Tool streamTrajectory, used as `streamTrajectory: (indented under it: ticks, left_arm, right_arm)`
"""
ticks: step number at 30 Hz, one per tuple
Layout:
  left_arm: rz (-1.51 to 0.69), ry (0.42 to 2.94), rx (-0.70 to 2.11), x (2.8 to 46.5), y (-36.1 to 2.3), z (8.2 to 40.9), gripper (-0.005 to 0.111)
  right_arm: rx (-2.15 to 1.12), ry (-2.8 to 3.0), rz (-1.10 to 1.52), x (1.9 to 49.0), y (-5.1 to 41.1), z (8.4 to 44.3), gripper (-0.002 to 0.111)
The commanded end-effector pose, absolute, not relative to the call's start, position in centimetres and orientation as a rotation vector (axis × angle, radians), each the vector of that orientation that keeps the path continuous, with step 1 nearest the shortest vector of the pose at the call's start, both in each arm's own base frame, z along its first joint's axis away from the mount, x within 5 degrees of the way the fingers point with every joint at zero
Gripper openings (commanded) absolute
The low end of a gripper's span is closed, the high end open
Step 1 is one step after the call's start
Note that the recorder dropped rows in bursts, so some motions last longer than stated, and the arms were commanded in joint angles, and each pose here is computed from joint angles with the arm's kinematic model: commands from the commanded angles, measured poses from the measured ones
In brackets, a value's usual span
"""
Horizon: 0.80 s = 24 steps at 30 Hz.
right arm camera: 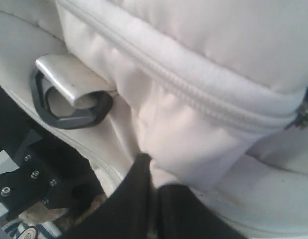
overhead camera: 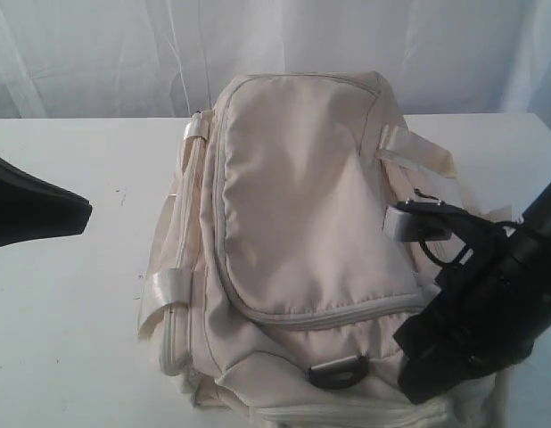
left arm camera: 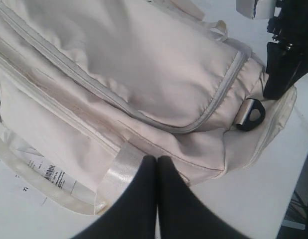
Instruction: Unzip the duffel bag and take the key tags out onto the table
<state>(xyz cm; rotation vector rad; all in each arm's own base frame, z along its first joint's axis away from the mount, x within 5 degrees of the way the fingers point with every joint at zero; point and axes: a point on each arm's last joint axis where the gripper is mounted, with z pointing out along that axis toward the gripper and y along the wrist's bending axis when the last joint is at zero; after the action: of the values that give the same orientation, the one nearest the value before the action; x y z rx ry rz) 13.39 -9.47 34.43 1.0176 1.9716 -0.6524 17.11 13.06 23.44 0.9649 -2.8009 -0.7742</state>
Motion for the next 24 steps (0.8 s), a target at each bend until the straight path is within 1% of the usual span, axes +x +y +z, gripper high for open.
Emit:
streamTrajectory:
  ticks: [1,4,6,8,10,12,14,16,20,24]
  left_arm:
    - [-0.679,1.959,1.027,13.2,-9.6,34.6,0.000]
    - [-0.681,1.959,1.029,13.2,-9.6,34.6,0.000]
    - [-0.682,1.960,1.031,13.2,-9.7,34.6,0.000]
    - [-0.684,1.961,1.033,13.2,-9.7,34.6,0.000]
    - [-0.684,1.961,1.033,13.2,-9.7,34.6,0.000]
    - [-0.684,1.961,1.033,13.2,-9.7,34.6,0.000]
    - [-0.684,1.961,1.033,13.2,-9.7,34.6,0.000]
    - [-0.684,1.961,1.033,13.2,-9.7,34.6,0.000]
    - [-0.687,1.962,1.033,13.1,-9.7,34.6,0.000]
    - [-0.681,1.954,1.044,13.1,-9.7,34.6,0.000]
  right_arm:
    - [1.048,-2.799,-0.907,17.5,14.1,25.8,0.000]
    - [1.079,-2.820,-0.921,18.0,14.3,26.6,0.001]
    - [1.085,-2.822,-0.922,18.0,14.3,26.7,0.006]
    - [1.084,-2.822,-0.922,18.0,14.3,26.7,0.015]
    - [1.077,-2.820,-0.938,18.0,14.4,26.8,0.026]
    - [1.061,-2.816,-0.971,18.0,14.6,26.9,0.039]
    - [1.064,-2.811,-0.991,18.0,14.7,27.0,0.049]
    - [1.084,-2.817,-0.984,18.1,14.7,27.1,0.056]
    - [1.156,-2.869,-0.956,19.0,14.7,28.6,0.058]
    - [1.277,-2.956,-0.939,20.2,15.0,31.7,0.058]
